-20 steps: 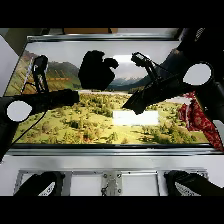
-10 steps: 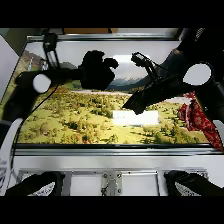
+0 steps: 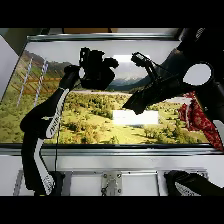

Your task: Fold the clothes and pants, and hang the long-sleeved shirts on hangers.

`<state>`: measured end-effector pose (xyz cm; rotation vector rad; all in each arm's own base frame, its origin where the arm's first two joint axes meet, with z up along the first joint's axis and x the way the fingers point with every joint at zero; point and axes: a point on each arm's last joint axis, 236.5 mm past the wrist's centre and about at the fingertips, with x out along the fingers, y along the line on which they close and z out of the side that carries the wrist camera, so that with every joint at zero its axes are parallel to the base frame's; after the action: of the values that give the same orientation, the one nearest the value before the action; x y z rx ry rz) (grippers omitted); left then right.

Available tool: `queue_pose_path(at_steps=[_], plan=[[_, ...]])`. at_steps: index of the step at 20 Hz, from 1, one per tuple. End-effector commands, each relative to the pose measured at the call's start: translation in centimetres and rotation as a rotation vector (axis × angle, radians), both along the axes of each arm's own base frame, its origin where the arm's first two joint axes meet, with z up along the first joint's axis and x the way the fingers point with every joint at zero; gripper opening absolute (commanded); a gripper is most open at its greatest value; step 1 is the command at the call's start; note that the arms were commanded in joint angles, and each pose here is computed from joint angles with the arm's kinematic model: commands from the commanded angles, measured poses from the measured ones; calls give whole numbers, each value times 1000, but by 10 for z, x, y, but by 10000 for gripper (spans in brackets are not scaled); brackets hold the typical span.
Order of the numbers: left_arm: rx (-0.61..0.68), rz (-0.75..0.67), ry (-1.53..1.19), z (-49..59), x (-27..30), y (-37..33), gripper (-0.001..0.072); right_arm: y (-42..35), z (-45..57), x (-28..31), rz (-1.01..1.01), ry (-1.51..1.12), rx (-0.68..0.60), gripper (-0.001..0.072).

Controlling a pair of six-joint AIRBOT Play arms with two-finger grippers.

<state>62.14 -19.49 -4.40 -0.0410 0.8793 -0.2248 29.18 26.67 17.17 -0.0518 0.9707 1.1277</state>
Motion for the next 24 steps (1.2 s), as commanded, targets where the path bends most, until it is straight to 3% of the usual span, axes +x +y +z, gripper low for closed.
queue_pose_path(at_steps=[1,2,3,5,6,9,12,18,21,24], plan=[[3,-1,19,-26,11,-10,709,0,0,0,1,1,0,20],[5,-7,27,-29,9,-13,708,0,0,0,1,1,0,21],[7,-4,44,-33,4,-13,653,0,0,0,1,1,0,21],[7,15,97,-43,-5,-10,98,0,0,0,1,1,0,21],[13,15,116,-42,-10,-9,19,0,0,0,1,1,0,21],[17,4,44,29,-12,-4,19,0,0,0,1,1,0,21],[34,-11,-206,184,-26,12,19,0,0,0,1,1,0,21],[-91,-54,-578,450,-197,35,18,0,0,0,1,1,0,21],[-143,-129,-620,491,-276,32,18,0,0,0,1,1,0,21],[-161,-170,-523,471,-319,31,18,0,0,0,1,1,0,20]])
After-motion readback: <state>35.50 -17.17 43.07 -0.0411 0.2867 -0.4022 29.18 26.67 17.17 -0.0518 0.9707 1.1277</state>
